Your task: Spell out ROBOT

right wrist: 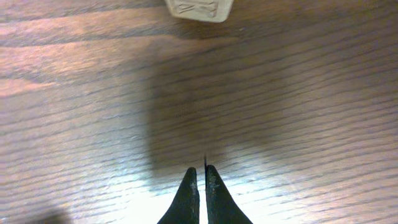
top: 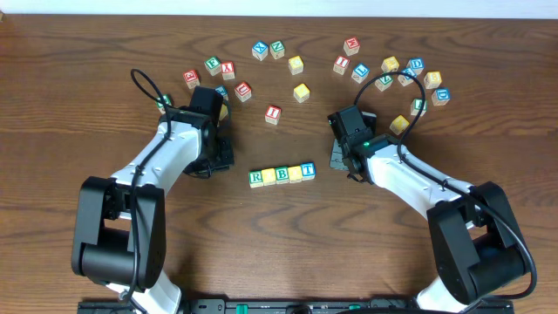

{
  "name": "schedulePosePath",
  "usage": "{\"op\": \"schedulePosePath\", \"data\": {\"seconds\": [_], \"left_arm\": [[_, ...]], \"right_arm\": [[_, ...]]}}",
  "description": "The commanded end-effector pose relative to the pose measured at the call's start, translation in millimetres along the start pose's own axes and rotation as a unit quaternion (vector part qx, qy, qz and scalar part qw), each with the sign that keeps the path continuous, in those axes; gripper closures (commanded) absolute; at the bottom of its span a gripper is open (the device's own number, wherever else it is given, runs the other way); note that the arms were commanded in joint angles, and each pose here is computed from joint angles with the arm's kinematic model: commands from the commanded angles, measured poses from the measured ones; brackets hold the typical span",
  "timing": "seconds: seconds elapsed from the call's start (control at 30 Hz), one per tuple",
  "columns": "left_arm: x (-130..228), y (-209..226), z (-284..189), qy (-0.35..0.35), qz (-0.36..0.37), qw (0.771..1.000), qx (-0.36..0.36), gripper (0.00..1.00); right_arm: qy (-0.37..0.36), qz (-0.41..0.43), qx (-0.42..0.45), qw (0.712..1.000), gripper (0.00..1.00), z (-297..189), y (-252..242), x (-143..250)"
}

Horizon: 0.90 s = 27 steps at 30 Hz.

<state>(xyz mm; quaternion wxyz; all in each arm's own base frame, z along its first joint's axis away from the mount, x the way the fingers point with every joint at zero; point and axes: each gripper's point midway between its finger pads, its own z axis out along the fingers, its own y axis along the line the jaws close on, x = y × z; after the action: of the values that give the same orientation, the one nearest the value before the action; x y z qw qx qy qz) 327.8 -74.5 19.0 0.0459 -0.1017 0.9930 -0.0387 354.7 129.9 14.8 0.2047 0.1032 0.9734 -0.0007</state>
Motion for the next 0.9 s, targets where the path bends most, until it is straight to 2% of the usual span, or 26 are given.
{"op": "schedulePosePath", "data": {"seconds": [0.0, 0.33, 0.57, 0.87], "left_arm": [[-10, -1, -12, -0.021, -0.008, 1.0, 0.0, 0.73], [9, -12, -12, 0.025, -0.009, 0.999, 0.036, 0.74], [22, -26, -14, 0.055, -0.007, 0.996, 0.072, 0.78], [33, -44, -14, 0.06, 0.025, 0.995, 0.075, 0.78]], "right_arm": [[-0.01, -0.003, -0.028, 1.0, 0.99, -12, 17, -5], [-0.022, -0.025, -0.048, 0.998, 0.99, -17, 38, -1], [-0.023, -0.024, -0.049, 0.998, 0.99, -17, 37, -2], [-0.022, -0.023, -0.051, 0.998, 0.99, -17, 38, -2]]}}
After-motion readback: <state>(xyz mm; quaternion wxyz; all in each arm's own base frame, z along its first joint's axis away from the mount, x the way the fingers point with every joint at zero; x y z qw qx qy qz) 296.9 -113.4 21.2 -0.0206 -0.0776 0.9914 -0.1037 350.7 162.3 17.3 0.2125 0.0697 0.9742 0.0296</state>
